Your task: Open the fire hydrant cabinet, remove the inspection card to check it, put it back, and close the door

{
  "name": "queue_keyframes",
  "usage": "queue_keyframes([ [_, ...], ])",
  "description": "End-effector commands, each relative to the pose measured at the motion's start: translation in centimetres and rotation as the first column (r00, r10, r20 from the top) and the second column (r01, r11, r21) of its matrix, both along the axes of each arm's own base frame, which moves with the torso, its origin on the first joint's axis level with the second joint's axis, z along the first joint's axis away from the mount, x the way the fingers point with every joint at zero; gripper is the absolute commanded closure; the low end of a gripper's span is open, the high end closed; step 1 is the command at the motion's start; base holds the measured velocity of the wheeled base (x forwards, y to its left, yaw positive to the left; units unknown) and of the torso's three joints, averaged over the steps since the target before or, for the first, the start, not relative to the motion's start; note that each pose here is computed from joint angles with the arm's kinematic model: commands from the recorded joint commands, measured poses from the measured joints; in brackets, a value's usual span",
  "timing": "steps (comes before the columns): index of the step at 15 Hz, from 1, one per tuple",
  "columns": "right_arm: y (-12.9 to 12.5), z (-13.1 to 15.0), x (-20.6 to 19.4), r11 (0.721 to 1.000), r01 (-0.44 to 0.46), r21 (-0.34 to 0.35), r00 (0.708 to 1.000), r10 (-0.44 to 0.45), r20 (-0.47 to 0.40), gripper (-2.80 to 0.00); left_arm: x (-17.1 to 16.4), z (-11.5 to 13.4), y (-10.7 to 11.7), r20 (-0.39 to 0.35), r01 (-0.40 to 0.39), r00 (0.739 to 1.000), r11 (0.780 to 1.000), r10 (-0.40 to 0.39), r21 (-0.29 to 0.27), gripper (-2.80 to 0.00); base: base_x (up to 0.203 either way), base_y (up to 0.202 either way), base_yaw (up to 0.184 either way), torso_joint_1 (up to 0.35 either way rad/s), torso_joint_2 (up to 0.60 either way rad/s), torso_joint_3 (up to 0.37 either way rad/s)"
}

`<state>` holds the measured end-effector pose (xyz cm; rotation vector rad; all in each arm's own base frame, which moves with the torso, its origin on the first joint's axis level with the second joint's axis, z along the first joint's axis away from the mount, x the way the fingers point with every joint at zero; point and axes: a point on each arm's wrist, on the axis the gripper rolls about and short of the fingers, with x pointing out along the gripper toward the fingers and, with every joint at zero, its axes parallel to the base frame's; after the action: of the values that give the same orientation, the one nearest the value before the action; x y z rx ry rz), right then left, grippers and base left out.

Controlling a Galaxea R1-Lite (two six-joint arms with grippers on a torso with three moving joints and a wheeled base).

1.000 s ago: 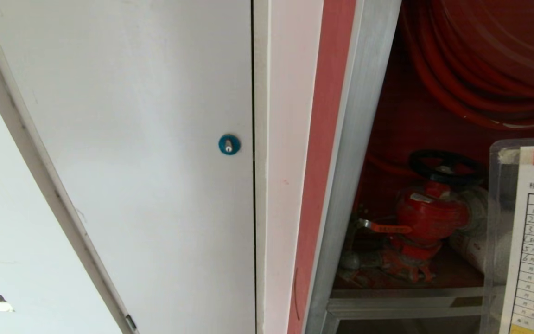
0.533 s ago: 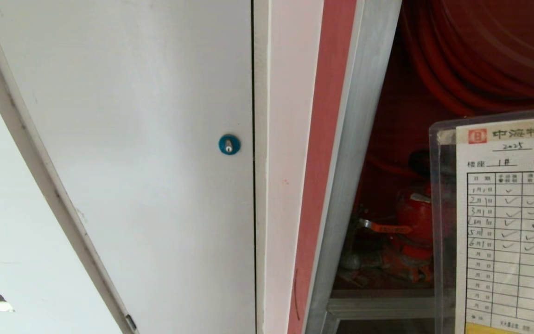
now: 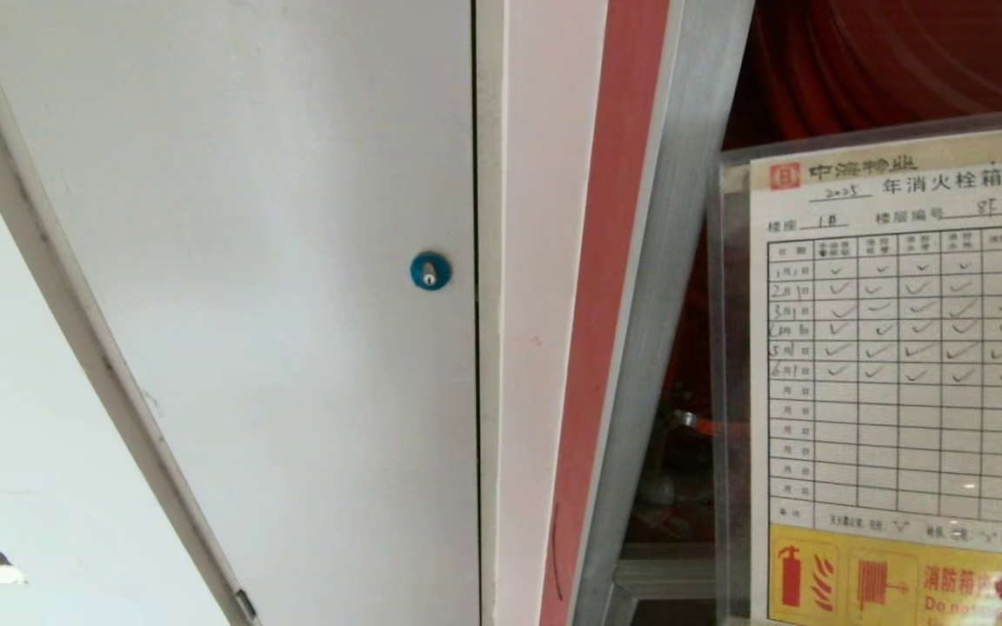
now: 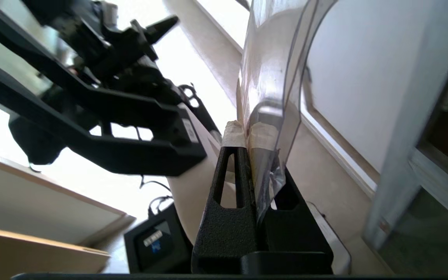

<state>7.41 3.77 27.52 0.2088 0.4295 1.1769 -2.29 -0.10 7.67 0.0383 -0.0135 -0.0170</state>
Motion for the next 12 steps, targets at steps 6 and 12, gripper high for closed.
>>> queue_keyframes([
  [6,3.4,-0.8,3.2,0.995,-0.084,0.062,0.995,0.088,-0.056,0.0,0.1,-0.2,0.0,-0.007,0.0,1.0,1.0,0.0,0.0,0.0,0.0,0.0,0.0,0.0,0.0,0.0],
  [12,6.8,-1.7,5.9,0.987,-0.141,0.077,0.988,0.146,-0.054,0.0,0.0,-0.2,0.0,-0.006,0.0,1.0,1.0,0.0,0.0,0.0,0.0,0.0,0.0,0.0,0.0,0.0],
])
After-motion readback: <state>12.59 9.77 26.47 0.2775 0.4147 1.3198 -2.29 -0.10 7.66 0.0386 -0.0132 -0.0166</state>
